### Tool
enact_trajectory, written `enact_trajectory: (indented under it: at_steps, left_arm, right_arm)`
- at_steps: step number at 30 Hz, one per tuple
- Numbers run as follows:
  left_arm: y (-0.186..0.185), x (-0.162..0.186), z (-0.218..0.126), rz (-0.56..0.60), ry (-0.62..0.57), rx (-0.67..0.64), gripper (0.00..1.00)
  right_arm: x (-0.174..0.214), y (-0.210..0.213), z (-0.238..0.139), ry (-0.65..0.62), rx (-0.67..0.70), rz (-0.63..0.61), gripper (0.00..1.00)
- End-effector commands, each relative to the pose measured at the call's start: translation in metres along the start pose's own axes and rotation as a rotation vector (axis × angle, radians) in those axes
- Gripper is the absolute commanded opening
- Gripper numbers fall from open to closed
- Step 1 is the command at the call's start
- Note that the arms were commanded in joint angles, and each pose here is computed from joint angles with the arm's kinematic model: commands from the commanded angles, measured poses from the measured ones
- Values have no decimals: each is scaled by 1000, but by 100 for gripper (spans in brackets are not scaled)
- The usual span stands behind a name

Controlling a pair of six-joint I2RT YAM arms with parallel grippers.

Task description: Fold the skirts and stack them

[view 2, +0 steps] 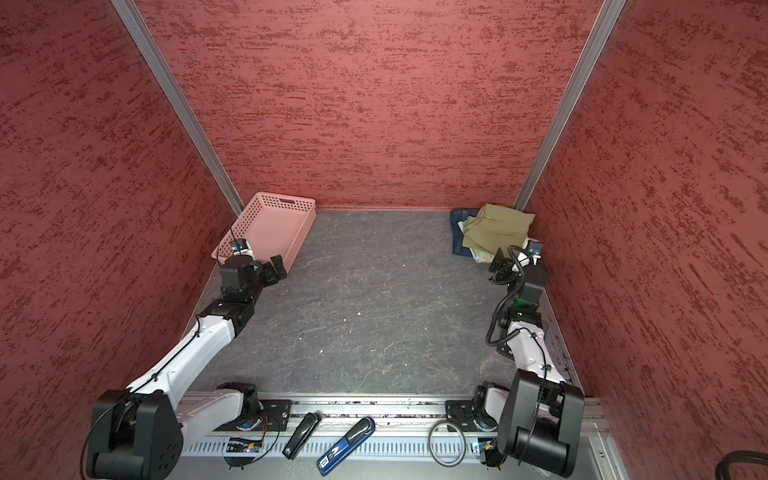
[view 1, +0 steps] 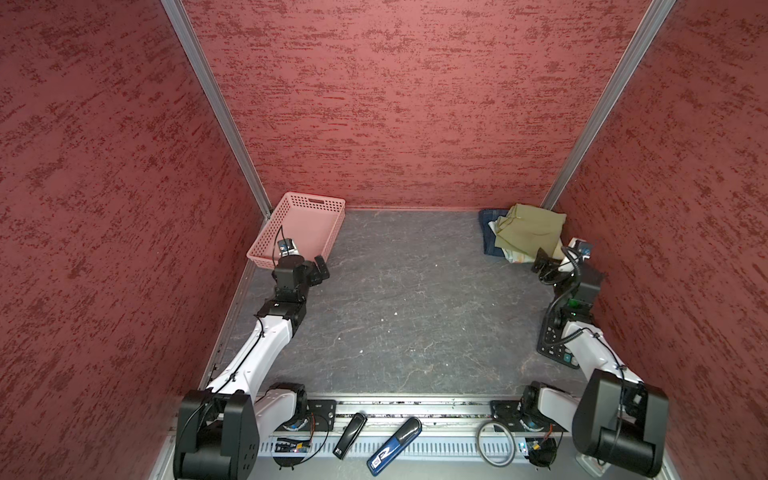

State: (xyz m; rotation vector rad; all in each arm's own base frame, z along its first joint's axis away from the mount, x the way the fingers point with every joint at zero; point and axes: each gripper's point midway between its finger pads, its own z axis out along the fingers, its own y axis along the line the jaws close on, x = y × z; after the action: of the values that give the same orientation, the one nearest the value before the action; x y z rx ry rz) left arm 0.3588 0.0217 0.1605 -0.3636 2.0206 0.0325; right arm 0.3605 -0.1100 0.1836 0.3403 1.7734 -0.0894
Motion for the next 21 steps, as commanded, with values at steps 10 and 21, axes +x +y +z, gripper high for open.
enact_trajectory:
  at_steps: [10,21]
  left_arm:
    - [24,10,57,103,-77,21,100]
    - [-8,5,37,88,-184,217,100]
  right_arm:
    - [29,46,-3,-181,-95,48,99]
    - [54,66,15,-132,-85,-50,99]
